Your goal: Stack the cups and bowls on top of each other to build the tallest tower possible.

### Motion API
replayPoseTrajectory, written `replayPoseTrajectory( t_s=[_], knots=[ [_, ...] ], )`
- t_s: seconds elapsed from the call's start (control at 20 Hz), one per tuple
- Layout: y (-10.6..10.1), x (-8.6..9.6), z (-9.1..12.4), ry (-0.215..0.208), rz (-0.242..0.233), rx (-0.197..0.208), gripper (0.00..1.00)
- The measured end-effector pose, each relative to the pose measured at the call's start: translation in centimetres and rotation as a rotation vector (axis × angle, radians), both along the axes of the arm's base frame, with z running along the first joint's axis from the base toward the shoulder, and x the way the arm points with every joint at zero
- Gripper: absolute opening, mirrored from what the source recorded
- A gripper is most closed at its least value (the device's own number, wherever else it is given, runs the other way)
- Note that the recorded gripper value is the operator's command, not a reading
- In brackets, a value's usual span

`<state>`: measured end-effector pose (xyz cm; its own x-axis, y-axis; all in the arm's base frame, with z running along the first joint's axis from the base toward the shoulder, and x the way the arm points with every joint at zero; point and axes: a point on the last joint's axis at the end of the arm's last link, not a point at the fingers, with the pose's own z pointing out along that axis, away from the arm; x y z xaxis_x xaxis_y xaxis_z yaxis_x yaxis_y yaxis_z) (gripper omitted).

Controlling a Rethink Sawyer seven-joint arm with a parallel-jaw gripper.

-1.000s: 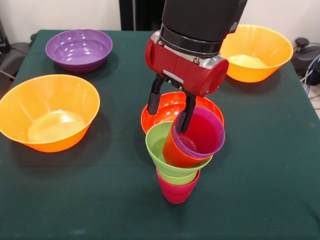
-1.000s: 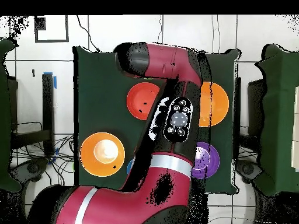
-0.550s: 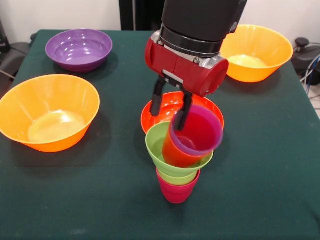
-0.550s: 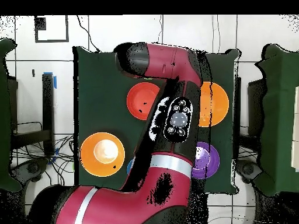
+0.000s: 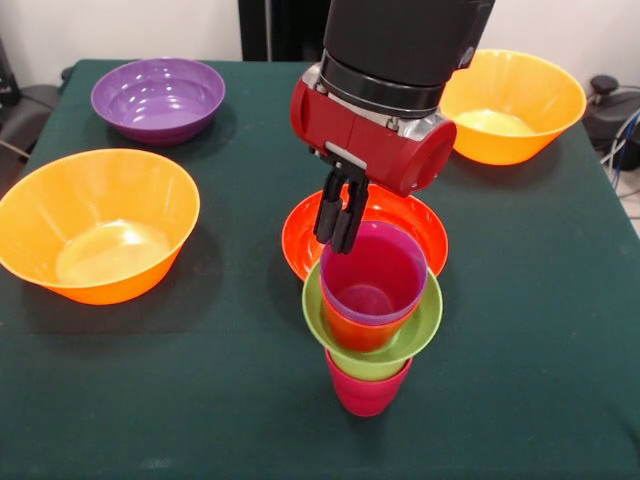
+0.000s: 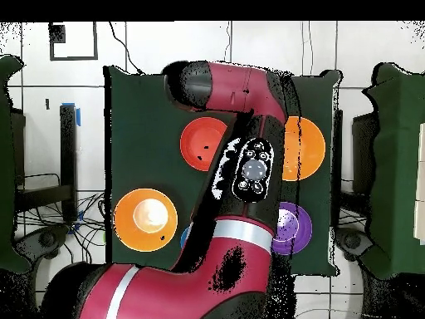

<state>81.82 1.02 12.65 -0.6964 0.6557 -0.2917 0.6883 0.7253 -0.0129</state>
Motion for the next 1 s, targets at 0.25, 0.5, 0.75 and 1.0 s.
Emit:
replayPoseTrajectory(
  t_s=[0.25,0.5,0.75,1.0],
  knots=[
    [0.0,-0.07,-0.23,0.004,0.0,0.0,0.0],
    [0.01,-0.08,-0.28,0.005,0.0,0.0,0.0],
    [0.01,-0.08,-0.28,0.005,0.0,0.0,0.0],
    [-0.01,-0.08,-0.27,0.005,0.0,0.0,0.0]
  ],
)
